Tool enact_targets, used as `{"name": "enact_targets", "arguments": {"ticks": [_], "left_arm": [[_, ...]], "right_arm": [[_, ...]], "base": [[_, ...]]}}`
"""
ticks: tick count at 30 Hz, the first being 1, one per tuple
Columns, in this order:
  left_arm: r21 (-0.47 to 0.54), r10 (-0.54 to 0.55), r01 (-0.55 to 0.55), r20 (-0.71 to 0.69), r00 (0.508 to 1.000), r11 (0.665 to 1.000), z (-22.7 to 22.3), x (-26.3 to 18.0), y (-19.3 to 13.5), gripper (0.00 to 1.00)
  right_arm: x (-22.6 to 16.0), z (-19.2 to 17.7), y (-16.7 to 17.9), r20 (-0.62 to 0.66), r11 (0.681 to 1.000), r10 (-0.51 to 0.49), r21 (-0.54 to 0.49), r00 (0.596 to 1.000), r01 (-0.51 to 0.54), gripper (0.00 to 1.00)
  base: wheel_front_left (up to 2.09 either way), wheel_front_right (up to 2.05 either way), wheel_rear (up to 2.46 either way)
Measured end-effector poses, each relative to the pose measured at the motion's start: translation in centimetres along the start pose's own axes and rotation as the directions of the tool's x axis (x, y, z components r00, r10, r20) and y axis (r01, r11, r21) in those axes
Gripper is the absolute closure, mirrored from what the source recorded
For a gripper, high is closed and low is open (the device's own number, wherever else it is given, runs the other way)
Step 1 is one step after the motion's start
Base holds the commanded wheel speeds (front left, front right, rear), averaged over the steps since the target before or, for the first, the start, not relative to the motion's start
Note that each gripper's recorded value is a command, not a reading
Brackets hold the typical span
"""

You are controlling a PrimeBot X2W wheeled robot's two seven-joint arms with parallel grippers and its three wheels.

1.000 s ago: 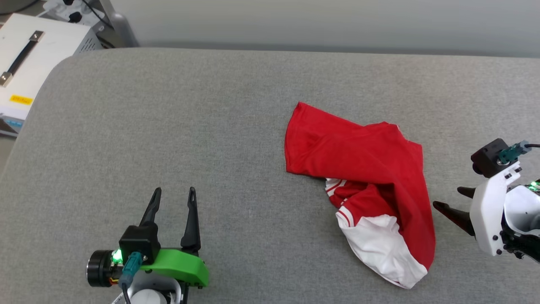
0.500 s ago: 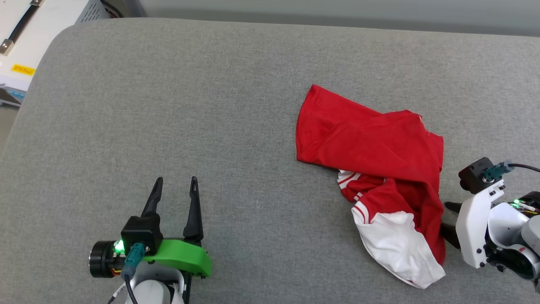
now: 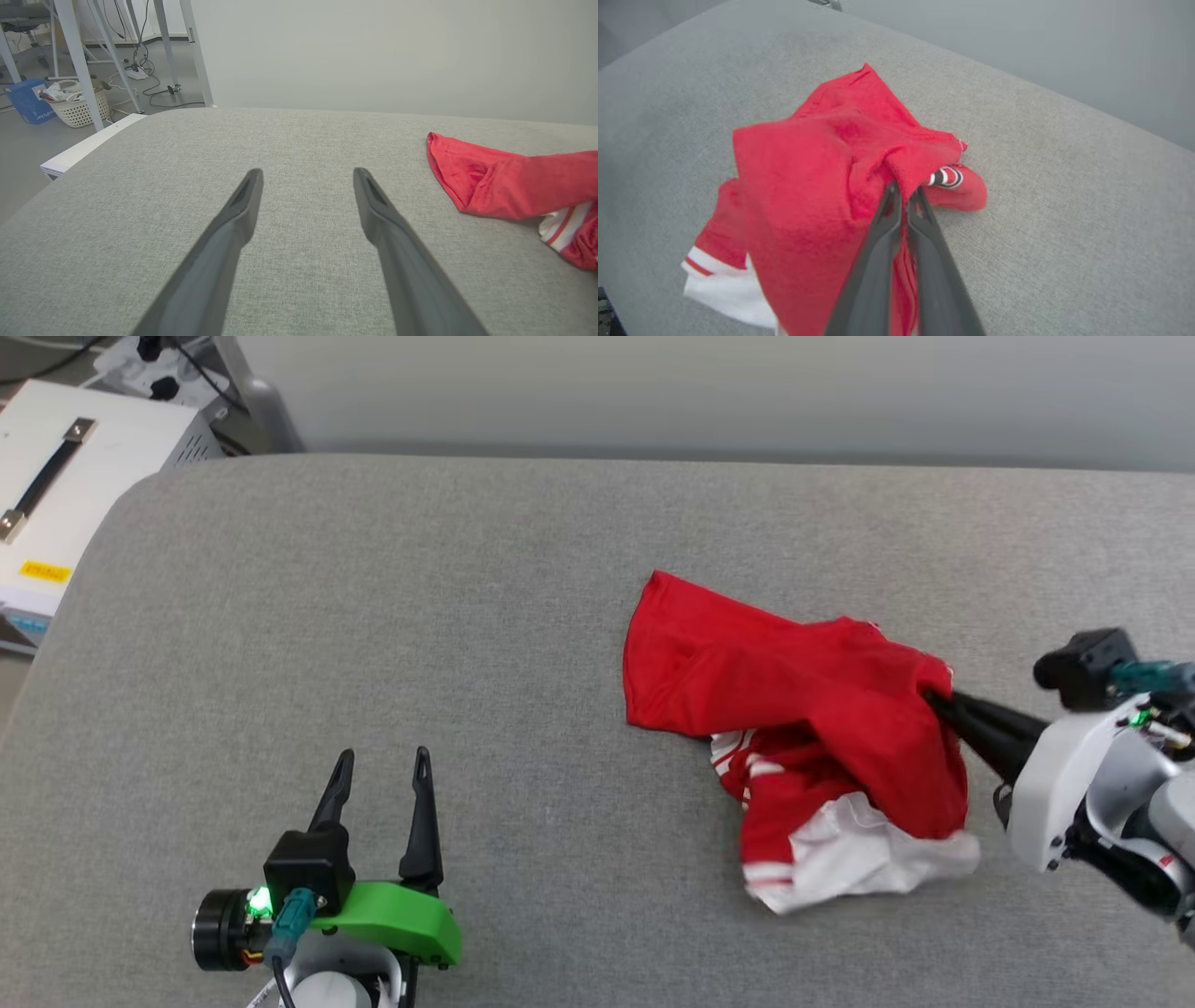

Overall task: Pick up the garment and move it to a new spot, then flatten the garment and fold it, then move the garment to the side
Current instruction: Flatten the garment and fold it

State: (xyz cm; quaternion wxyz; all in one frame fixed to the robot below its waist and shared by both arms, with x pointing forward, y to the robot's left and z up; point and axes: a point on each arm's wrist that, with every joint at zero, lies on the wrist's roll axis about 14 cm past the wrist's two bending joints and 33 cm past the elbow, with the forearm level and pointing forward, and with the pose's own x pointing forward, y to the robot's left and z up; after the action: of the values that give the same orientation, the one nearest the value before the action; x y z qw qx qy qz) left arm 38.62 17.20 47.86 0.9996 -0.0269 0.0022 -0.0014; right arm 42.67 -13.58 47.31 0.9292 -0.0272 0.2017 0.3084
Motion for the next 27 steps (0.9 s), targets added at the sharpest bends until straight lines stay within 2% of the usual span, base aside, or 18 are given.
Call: {"name": "enact_targets", "arguments": {"ticks": [7, 11, 15, 20, 23, 27], "left_arm": [[-0.003, -0.011, 0.011, 0.019, 1.0, 1.0, 0.7, -0.4, -0.4, 0.0], [-0.003, -0.006, 0.007, 0.016, 1.0, 1.0, 0.5, -0.3, -0.2, 0.0], [-0.003, -0.01, 0.01, 0.001, 1.0, 1.0, 0.0, 0.0, -0.4, 0.0], [-0.007, -0.01, 0.01, 0.005, 1.0, 1.0, -0.1, 1.3, -0.5, 0.0], [-0.015, -0.009, 0.009, 0.004, 1.0, 1.0, -0.3, 2.4, -0.6, 0.0], [-0.03, -0.005, 0.005, -0.008, 1.0, 1.0, -0.9, 3.7, -0.7, 0.0]], "right_arm": [[-2.3, 6.0, -0.5, 0.192, 0.998, -0.013, -0.055, 0.981, 0.024, 1.0], [-3.1, 7.7, -1.6, 0.241, 0.997, -0.038, -0.058, 0.97, 0.054, 1.0], [-2.9, 7.8, -3.6, 0.232, 0.994, -0.082, -0.048, 0.969, 0.096, 1.0], [-0.4, 7.6, -4.7, 0.174, 0.993, -0.083, -0.07, 0.981, 0.096, 1.0], [2.4, 8.6, -5.3, 0.15, 0.989, -0.072, -0.119, 0.986, 0.09, 1.0], [7.1, 8.9, -5.2, 0.11, 0.989, -0.042, -0.133, 0.993, 0.056, 1.0]], "base": [[0.0, 0.0, 0.0], [0.0, 0.0, 0.0], [0.0, 0.0, 0.0], [0.0, 0.0, 0.0], [0.0, 0.0, 0.0], [0.0, 0.0, 0.0]]}}
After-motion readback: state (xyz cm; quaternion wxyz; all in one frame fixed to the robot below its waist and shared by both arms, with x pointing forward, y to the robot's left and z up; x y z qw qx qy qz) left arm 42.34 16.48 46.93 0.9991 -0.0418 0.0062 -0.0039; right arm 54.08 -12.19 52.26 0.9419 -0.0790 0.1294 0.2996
